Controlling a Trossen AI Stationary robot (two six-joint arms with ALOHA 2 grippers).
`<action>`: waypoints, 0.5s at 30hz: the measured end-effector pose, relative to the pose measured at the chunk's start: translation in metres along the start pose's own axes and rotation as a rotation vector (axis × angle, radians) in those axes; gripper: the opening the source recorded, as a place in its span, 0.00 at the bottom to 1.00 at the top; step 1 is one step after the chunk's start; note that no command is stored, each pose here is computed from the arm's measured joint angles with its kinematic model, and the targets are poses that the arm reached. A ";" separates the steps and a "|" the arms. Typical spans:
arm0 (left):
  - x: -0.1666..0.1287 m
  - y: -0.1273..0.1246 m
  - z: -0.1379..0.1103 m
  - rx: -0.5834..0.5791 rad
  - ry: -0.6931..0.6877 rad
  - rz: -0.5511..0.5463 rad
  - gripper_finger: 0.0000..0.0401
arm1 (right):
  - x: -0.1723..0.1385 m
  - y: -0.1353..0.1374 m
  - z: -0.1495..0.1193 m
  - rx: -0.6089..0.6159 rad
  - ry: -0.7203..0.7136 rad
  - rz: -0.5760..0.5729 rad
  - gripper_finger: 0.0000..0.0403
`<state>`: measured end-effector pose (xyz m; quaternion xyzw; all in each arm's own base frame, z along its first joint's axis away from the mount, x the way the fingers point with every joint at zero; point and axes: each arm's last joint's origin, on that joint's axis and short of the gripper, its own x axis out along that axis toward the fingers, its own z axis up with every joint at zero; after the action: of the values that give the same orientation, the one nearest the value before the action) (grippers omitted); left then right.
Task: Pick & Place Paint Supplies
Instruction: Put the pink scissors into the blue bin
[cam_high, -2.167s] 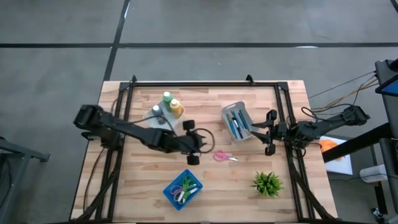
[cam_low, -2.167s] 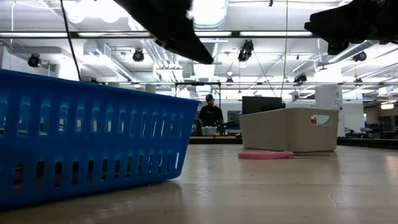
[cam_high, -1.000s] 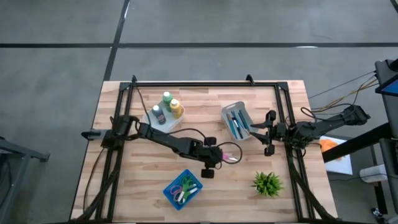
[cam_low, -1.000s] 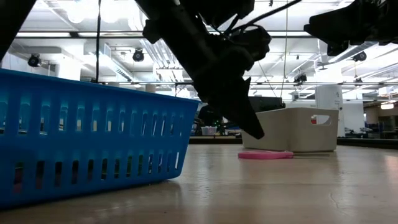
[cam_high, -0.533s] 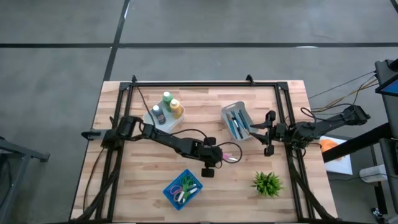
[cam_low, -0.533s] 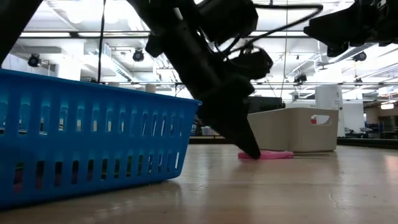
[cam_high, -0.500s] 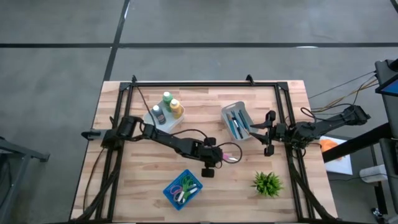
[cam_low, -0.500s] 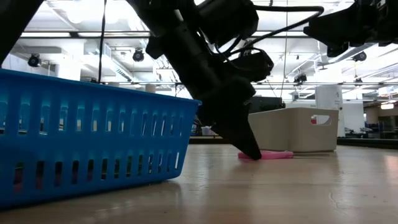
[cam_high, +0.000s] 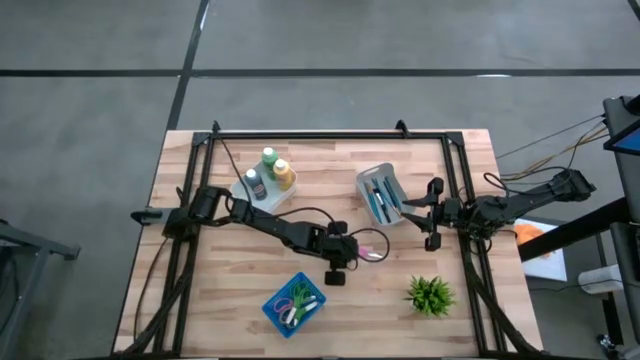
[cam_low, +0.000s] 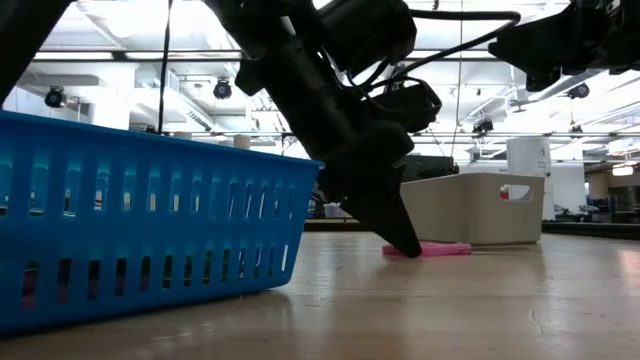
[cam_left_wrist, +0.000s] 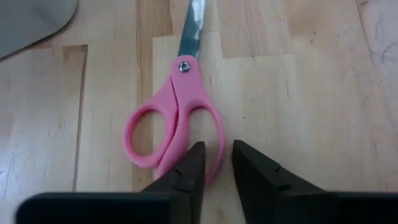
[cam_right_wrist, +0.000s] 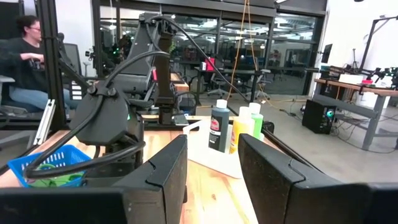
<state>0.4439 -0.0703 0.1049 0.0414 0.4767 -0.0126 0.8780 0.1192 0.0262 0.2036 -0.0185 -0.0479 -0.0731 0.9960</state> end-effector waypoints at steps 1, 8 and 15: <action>0.000 0.000 0.000 0.000 0.000 -0.002 0.19 | 0.000 0.000 0.000 0.000 0.000 0.000 0.35; 0.000 0.000 -0.001 0.000 0.004 0.002 0.02 | 0.000 0.000 0.000 -0.001 0.000 0.000 0.35; 0.000 0.001 -0.001 0.003 0.007 0.005 0.01 | 0.000 0.000 0.000 -0.001 0.000 0.002 0.35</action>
<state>0.4432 -0.0697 0.1042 0.0438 0.4799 -0.0107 0.8762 0.1192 0.0262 0.2036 -0.0192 -0.0479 -0.0722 0.9961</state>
